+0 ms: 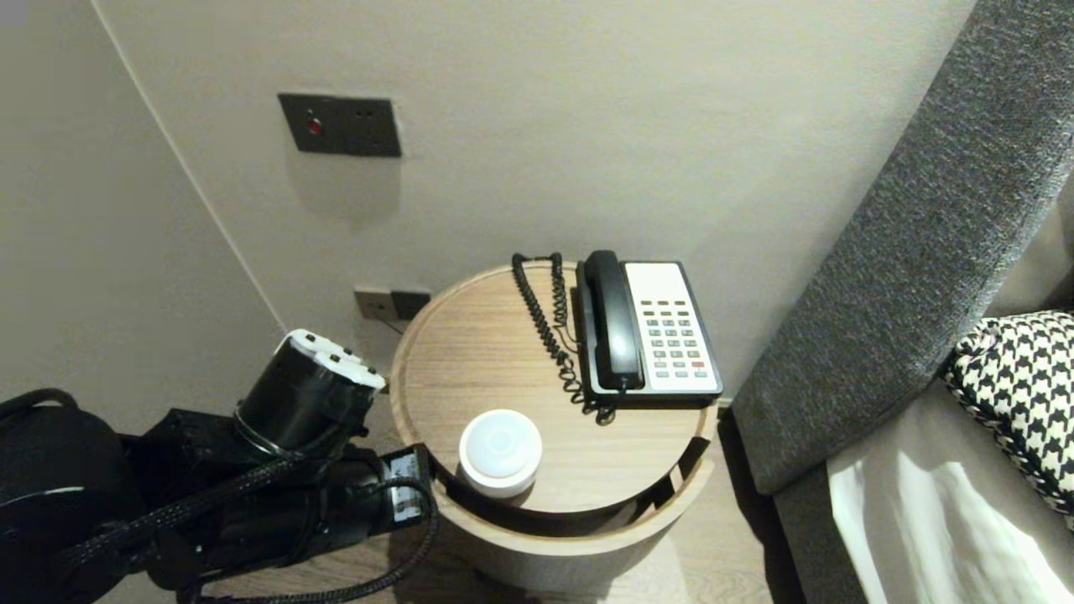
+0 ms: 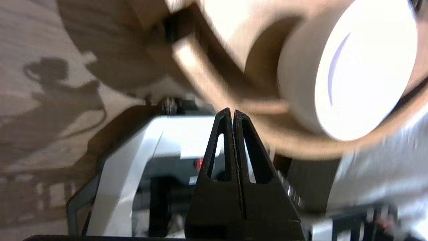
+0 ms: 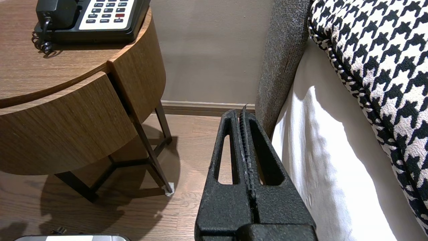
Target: Close the nightstand drawer
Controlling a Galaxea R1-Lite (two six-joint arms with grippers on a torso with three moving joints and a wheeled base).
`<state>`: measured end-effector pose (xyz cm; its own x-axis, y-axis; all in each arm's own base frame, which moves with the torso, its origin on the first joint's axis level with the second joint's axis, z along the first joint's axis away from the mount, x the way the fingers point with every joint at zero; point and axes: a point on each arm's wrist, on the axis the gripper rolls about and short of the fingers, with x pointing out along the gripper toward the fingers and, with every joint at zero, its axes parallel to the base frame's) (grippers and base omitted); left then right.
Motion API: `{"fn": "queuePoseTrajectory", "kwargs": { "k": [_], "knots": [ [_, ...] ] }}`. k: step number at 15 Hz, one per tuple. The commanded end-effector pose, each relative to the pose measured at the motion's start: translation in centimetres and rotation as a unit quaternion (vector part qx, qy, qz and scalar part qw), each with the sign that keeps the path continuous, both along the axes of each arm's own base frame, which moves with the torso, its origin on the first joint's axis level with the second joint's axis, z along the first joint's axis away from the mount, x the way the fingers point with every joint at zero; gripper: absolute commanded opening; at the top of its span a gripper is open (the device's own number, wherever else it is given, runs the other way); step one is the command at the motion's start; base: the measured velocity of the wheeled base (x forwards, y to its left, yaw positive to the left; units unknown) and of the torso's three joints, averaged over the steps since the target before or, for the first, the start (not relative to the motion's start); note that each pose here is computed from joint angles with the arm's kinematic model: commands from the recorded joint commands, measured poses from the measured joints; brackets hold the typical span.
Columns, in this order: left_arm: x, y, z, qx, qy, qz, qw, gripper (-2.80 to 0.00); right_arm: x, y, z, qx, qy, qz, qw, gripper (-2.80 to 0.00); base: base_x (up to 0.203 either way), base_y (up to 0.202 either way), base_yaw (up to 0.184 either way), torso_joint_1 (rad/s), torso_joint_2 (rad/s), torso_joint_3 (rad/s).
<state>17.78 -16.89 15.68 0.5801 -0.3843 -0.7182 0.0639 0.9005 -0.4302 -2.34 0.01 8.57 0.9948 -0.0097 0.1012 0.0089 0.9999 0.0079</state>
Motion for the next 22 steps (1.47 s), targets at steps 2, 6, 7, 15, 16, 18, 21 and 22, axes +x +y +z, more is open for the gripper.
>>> {"fn": "queuePoseTrajectory", "kwargs": {
  "k": [2,6,7,15,16,18,21,22],
  "knots": [
    [-1.8,1.1,-1.2,0.004,0.031,-0.035,0.9989,-2.8,0.3,0.0,-1.1,0.0,0.019,0.0,1.0,-2.8,0.0,0.0,0.0,0.0,0.0,0.0],
    [-2.0,0.9,-2.6,0.018,0.054,-0.046,0.9973,-2.8,0.3,0.0,-1.1,0.0,0.019,0.0,1.0,-2.8,0.0,0.0,0.0,0.0,0.0,0.0],
    [-1.8,0.8,-2.7,0.019,0.056,-0.045,0.9972,-2.8,0.3,0.0,-1.1,0.0,0.019,0.0,1.0,-2.8,0.0,0.0,0.0,0.0,0.0,0.0],
    [0.5,-1.4,-3.6,-0.01,0.025,-0.036,0.999,-2.8,0.3,0.0,-1.1,0.0,0.019,0.0,1.0,-2.8,0.0,0.0,0.0,0.0,0.0,0.0],
    [0.8,-1.3,-3.5,-0.01,0.024,-0.031,0.9992,-2.8,0.3,0.0,-1.1,0.0,0.019,0.0,1.0,-2.8,0.0,0.0,0.0,0.0,0.0,0.0],
    [1.5,-1.1,-3.2,-0.016,0.018,-0.019,0.9995,-2.8,0.3,0.0,-1.1,0.0,0.019,0.0,1.0,-2.8,0.0,0.0,0.0,0.0,0.0,0.0],
    [2.2,-1.1,-2.5,-0.025,0.008,-0.01,0.9996,-2.8,0.3,0.0,-1.1,0.0,0.019,0.0,1.0,-2.8,0.0,0.0,0.0,0.0,0.0,0.0],
    [2.4,-1.1,-2.4,-0.028,0.005,-0.008,0.9996,-2.8,0.3,0.0,-1.1,0.0,0.019,0.0,1.0,-2.8,0.0,0.0,0.0,0.0,0.0,0.0]
  ]
}}
